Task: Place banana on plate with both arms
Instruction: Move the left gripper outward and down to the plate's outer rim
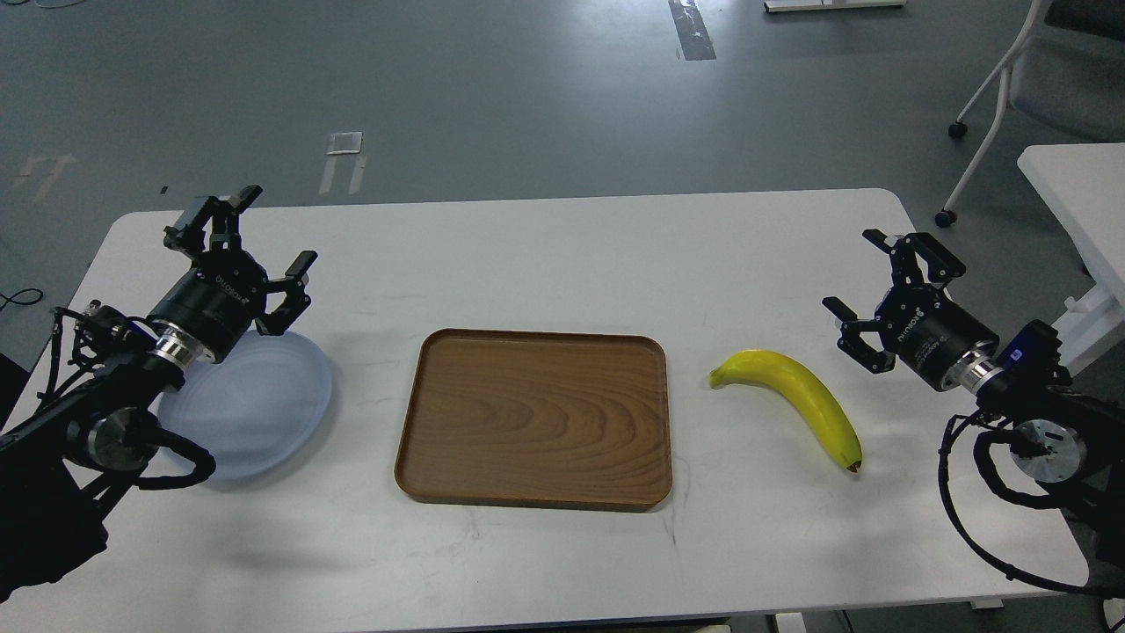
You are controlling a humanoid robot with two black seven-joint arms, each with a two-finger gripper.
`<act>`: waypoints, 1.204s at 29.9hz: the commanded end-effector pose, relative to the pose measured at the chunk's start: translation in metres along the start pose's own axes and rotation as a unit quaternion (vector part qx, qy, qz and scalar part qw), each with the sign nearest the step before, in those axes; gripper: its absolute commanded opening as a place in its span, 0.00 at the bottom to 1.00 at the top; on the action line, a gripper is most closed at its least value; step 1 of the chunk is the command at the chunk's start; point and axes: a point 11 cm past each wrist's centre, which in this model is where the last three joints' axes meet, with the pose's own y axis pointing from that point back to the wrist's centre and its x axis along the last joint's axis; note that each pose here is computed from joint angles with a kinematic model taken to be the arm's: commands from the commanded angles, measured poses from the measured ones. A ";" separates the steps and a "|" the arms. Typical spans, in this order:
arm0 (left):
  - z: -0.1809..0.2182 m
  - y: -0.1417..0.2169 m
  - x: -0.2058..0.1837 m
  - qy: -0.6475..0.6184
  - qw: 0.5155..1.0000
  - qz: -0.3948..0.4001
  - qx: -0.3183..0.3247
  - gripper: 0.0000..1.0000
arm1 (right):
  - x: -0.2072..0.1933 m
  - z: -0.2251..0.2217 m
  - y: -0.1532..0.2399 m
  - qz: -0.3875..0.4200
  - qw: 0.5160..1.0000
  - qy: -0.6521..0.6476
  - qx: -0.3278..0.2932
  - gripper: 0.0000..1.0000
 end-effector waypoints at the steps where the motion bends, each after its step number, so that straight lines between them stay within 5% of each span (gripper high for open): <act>1: -0.001 0.001 0.001 0.000 1.000 0.001 0.001 1.00 | 0.000 0.000 0.000 0.000 1.000 0.000 0.000 1.00; 16: 0.029 0.006 0.034 -0.050 0.998 0.037 -0.003 1.00 | 0.001 0.000 0.000 0.001 1.000 0.001 0.000 1.00; 24: 0.090 0.001 0.007 -0.244 0.966 -0.074 0.039 1.00 | 0.000 0.001 0.000 0.000 1.000 0.002 -0.002 1.00; 36: 0.080 0.030 -0.009 -0.609 0.720 -0.246 0.224 1.00 | -0.001 0.002 0.000 -0.003 1.000 0.001 -0.003 1.00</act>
